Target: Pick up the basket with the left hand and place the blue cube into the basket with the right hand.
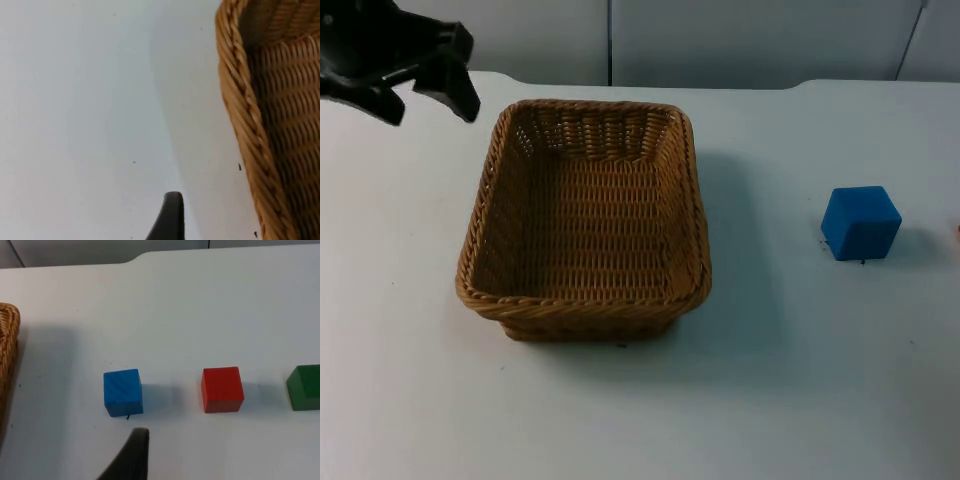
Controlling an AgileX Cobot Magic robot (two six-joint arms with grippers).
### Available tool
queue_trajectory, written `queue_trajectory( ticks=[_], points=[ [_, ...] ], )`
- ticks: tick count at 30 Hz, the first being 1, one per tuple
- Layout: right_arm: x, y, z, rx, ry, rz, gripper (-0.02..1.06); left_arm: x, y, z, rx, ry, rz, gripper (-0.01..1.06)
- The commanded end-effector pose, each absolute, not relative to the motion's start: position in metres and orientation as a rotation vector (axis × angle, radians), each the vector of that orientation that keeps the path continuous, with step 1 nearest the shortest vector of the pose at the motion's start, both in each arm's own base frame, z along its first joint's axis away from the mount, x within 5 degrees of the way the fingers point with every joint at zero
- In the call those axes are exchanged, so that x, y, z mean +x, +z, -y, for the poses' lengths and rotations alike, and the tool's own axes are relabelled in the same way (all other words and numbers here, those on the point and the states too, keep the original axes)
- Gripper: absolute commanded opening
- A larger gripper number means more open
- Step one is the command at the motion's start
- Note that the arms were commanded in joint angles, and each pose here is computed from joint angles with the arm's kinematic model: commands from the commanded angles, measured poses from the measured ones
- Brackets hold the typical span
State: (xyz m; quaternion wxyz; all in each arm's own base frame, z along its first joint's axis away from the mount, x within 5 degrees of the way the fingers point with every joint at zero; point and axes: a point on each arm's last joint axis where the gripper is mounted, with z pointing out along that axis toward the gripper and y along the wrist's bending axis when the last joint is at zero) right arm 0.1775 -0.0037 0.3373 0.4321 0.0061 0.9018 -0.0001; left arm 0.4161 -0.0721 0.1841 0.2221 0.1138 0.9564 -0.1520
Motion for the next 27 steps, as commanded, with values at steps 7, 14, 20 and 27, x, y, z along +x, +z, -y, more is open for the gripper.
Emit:
queue_trajectory(
  ticks=[7, 14, 20, 27],
  points=[
    [0.178, 0.339, 0.004, 0.014, -0.002, -2.254, 0.99, 0.418, 0.150, 0.110, 0.376, -0.471, -2.681, 0.74],
    [0.178, 0.338, 0.004, 0.014, -0.002, -2.264, 0.99, 0.419, 0.128, 0.114, 0.337, -0.509, -2.730, 0.74],
    [0.178, 0.338, 0.004, 0.014, -0.002, -2.264, 0.99, 0.422, 0.114, 0.120, 0.310, -0.572, -2.770, 0.74],
    [0.178, 0.338, 0.004, 0.014, -0.002, -2.264, 0.99, 0.424, 0.103, 0.122, 0.279, -0.612, -2.796, 0.74]
  ],
)
